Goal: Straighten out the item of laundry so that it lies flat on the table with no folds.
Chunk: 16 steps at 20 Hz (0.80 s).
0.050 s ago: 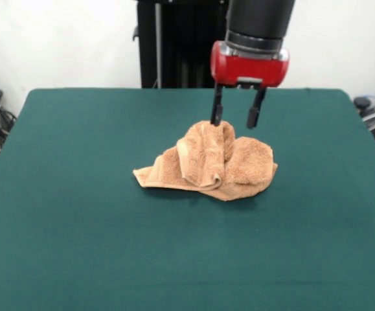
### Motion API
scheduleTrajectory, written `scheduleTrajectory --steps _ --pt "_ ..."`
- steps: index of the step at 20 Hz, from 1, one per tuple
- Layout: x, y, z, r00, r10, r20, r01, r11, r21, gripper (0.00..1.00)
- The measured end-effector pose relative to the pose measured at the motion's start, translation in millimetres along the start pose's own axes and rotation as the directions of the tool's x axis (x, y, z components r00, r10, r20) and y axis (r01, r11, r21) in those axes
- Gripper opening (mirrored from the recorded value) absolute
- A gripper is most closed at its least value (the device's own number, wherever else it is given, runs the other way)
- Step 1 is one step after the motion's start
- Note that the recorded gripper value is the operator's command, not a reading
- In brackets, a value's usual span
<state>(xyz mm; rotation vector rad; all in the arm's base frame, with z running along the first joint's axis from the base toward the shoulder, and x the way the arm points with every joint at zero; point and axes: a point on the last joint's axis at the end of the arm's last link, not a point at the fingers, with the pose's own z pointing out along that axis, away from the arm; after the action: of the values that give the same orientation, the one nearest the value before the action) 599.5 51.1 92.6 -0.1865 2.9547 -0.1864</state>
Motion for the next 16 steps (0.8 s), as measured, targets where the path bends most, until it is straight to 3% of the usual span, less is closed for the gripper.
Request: scheduleTrajectory --steps 16 --pt "33.9 -11.5 29.2 0.998 -0.009 -0.066 0.013 0.998 0.065 1.0"
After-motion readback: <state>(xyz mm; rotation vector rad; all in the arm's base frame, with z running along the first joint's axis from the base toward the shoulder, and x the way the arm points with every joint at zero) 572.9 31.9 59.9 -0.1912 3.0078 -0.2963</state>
